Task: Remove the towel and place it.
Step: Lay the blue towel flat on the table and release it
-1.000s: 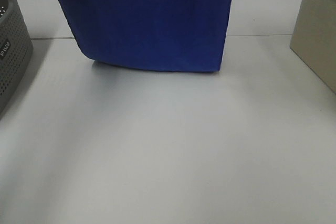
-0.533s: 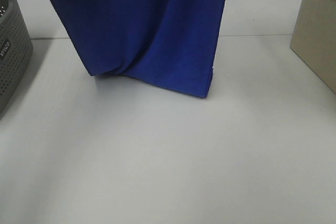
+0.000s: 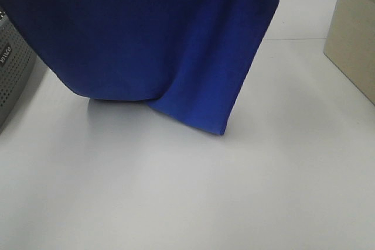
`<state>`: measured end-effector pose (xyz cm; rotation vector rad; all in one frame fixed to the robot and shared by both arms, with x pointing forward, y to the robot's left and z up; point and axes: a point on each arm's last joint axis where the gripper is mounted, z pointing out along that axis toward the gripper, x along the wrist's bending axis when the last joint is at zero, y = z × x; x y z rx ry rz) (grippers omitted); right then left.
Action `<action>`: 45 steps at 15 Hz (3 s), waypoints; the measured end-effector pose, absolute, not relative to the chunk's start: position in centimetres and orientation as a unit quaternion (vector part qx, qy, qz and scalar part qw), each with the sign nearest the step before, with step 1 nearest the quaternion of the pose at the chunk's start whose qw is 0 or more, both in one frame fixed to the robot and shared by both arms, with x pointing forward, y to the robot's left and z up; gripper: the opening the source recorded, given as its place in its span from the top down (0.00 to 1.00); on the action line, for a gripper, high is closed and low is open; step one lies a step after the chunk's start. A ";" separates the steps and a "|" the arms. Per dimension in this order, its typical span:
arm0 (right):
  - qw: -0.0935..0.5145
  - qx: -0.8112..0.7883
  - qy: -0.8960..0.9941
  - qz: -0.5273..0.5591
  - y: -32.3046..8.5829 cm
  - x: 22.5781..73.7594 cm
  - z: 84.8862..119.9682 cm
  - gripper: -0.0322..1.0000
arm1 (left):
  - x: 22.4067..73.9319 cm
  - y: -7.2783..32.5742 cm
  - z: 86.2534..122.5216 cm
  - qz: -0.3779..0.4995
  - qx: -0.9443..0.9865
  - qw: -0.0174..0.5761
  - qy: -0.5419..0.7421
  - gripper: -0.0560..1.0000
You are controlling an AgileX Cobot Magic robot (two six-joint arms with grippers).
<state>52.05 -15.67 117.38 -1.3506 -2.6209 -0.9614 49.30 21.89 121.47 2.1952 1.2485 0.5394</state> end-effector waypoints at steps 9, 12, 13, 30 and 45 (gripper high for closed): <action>0.008 -0.436 -0.850 -0.297 -18.6 44.1 116.6 0.95 | 42.6 21.9 118.5 0.098 0.811 0.328 0.474 0.95; 0.027 -0.442 -0.850 -0.285 -19.1 42.6 115.0 0.95 | 39.8 22.1 116.6 0.055 0.801 0.343 0.487 0.95; 0.040 -0.447 -0.851 -0.272 -19.2 42.2 113.8 0.95 | 39.0 22.0 115.7 0.034 0.799 0.344 0.492 0.95; 0.324 -0.543 -0.774 -0.038 -18.5 40.5 96.4 0.95 | 39.3 21.3 98.9 -0.216 0.778 0.106 0.580 0.95; 0.381 -0.563 -0.732 0.051 -17.9 42.3 88.7 0.95 | 45.0 20.0 89.0 -0.289 0.788 -0.011 0.543 0.95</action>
